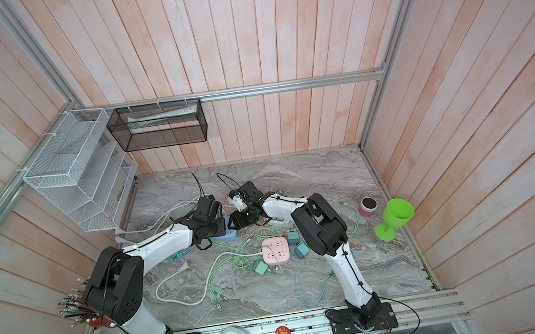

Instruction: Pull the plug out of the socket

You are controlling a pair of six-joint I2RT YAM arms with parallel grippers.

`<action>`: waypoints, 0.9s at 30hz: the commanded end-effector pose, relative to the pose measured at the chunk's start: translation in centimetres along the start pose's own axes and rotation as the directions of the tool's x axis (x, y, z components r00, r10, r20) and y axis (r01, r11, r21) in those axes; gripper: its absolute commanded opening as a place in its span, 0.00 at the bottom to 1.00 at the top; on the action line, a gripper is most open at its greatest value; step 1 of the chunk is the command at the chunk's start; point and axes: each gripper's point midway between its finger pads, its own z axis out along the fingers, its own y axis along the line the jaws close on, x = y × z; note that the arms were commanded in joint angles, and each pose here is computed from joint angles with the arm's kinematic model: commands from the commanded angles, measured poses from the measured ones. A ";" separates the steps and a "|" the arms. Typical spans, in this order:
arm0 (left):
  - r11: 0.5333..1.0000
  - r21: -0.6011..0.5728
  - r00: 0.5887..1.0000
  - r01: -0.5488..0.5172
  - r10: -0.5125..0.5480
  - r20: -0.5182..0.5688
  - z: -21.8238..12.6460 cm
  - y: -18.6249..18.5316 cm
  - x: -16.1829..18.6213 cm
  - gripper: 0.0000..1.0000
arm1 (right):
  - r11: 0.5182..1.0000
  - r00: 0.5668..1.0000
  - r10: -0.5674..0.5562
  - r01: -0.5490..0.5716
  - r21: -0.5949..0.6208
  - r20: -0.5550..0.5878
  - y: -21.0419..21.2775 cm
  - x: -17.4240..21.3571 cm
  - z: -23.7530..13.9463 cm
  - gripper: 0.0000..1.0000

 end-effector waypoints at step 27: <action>0.993 0.106 0.997 0.060 -0.064 0.036 -4.7 2.4 1.2 0.09 | 0.982 0.974 0.104 -0.068 0.176 -0.203 -5.8 8.6 2.9 0.50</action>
